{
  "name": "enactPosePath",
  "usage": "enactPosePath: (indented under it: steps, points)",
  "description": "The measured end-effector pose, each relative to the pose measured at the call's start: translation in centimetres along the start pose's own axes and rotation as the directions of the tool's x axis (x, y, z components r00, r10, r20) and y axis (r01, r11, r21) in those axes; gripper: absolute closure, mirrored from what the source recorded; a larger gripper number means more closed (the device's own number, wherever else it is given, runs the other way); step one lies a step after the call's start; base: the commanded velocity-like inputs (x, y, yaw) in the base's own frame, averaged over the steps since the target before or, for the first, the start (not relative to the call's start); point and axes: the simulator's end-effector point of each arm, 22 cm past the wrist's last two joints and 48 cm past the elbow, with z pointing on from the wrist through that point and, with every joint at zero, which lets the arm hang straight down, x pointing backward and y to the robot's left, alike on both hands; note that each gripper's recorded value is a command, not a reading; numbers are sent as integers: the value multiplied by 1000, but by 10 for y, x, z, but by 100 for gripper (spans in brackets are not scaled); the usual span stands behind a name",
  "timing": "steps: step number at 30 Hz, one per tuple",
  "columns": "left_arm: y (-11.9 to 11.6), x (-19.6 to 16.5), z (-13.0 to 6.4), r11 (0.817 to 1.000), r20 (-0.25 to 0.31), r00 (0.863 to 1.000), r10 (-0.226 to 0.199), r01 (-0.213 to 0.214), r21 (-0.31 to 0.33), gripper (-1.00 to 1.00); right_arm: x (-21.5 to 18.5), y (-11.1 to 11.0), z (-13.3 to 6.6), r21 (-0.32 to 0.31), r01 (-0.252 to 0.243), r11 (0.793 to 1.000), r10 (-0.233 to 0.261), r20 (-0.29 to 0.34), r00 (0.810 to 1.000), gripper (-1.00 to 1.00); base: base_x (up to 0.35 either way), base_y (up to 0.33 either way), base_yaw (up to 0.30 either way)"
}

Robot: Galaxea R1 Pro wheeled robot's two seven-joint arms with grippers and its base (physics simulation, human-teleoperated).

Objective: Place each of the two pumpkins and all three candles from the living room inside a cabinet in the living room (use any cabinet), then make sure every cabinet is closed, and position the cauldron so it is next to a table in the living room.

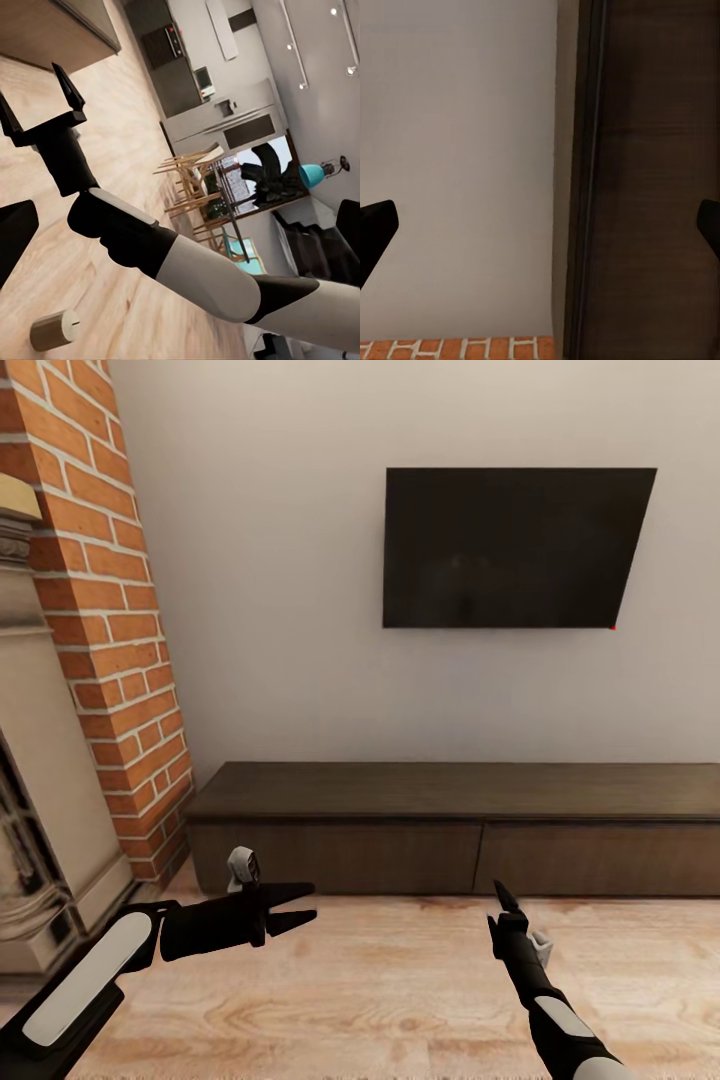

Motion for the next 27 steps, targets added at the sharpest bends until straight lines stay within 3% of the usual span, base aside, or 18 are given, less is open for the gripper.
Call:
enactPosePath:
  steps: [22,27]
  points:
    - [42,2,4,996,-7,996,-88,88,-19,-100,0,-53,-4,87,1,996,-1,0,1000,-100,0,0,0]
    - [42,2,4,996,-6,996,-88,88,-19,-100,0,-53,-4,86,1,996,-1,0,1000,-100,0,0,0]
